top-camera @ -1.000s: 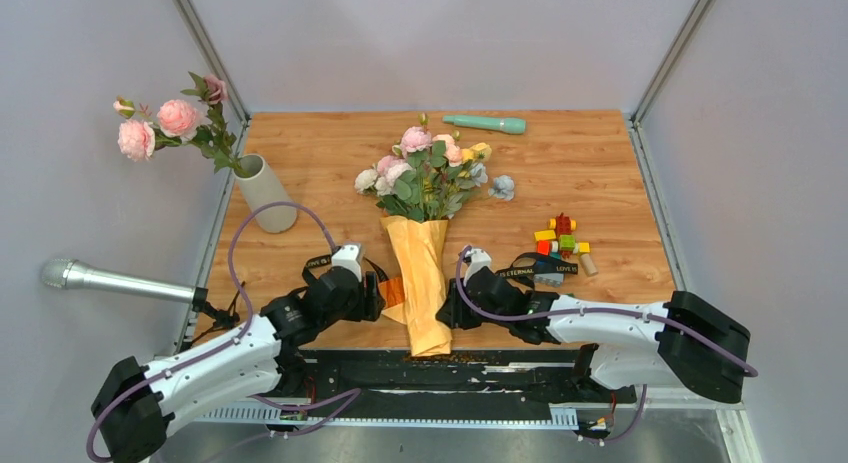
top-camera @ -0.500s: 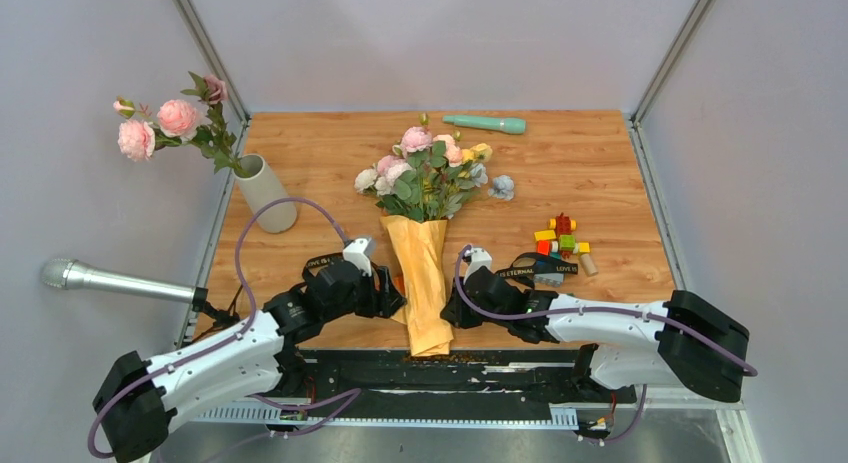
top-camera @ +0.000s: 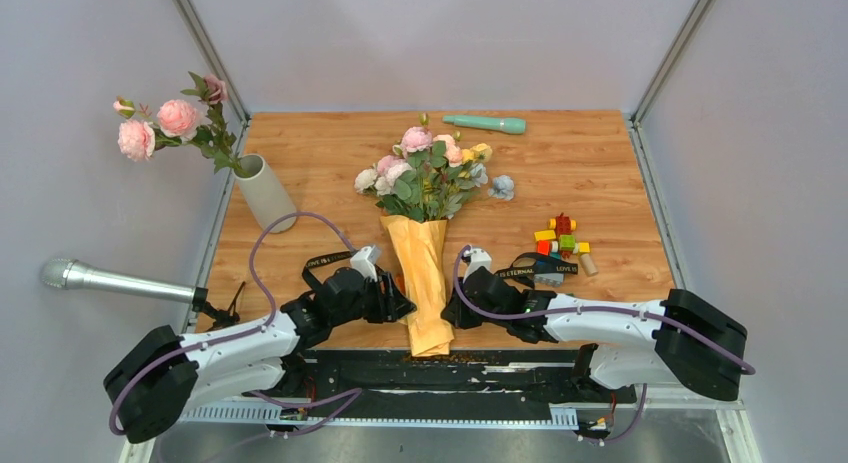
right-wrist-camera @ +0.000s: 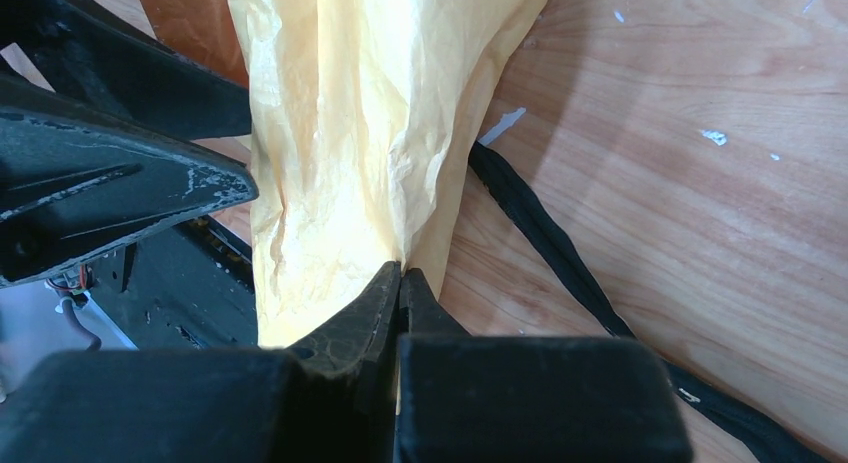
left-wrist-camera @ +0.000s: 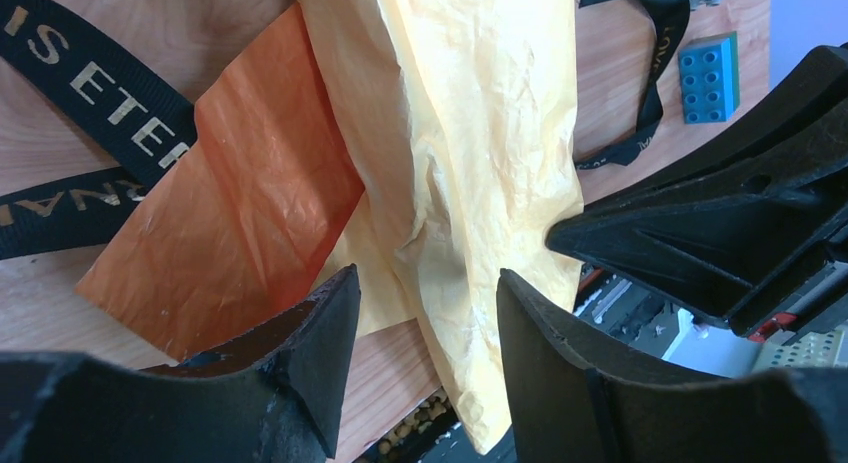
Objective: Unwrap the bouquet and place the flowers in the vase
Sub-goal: Unfold the wrapping paper at the center of the board.
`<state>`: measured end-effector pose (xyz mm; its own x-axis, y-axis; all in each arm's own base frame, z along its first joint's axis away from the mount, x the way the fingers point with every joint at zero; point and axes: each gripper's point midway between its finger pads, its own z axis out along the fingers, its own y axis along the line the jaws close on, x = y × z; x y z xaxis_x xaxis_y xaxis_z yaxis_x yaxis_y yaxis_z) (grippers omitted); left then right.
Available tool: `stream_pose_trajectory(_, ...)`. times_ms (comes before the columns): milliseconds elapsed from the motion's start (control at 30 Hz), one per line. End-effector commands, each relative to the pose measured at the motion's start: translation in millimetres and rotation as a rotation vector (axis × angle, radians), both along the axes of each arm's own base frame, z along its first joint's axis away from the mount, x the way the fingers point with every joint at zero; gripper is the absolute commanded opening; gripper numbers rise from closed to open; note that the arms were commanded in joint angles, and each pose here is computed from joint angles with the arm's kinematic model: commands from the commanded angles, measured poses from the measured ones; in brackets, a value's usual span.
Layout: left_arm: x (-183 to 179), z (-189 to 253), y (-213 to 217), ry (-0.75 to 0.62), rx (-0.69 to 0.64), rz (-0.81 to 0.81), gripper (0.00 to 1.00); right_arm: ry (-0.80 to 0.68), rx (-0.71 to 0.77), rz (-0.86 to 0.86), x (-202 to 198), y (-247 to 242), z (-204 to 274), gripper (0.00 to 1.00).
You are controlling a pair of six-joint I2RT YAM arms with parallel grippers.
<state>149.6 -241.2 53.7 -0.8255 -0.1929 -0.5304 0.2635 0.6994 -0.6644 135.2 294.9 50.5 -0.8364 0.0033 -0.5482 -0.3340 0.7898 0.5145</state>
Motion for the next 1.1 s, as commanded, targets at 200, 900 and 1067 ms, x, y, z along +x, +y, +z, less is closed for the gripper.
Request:
stream_pose_trajectory(200, 6, 11, -27, 0.003, -0.138, -0.024, 0.36, -0.042, 0.059, -0.004, 8, 17, 25, 0.0)
stream_pose_trajectory(900, 14, 58, -5, -0.113, -0.116, 0.045, 0.0, -0.222, -0.01, 0.055, 18, 43, 105, 0.0)
stream_pose_trajectory(1067, 16, 66, 0, -0.137, -0.117, 0.059, 0.0, -0.241, 0.024, 0.049, 17, 41, 120, 0.08)
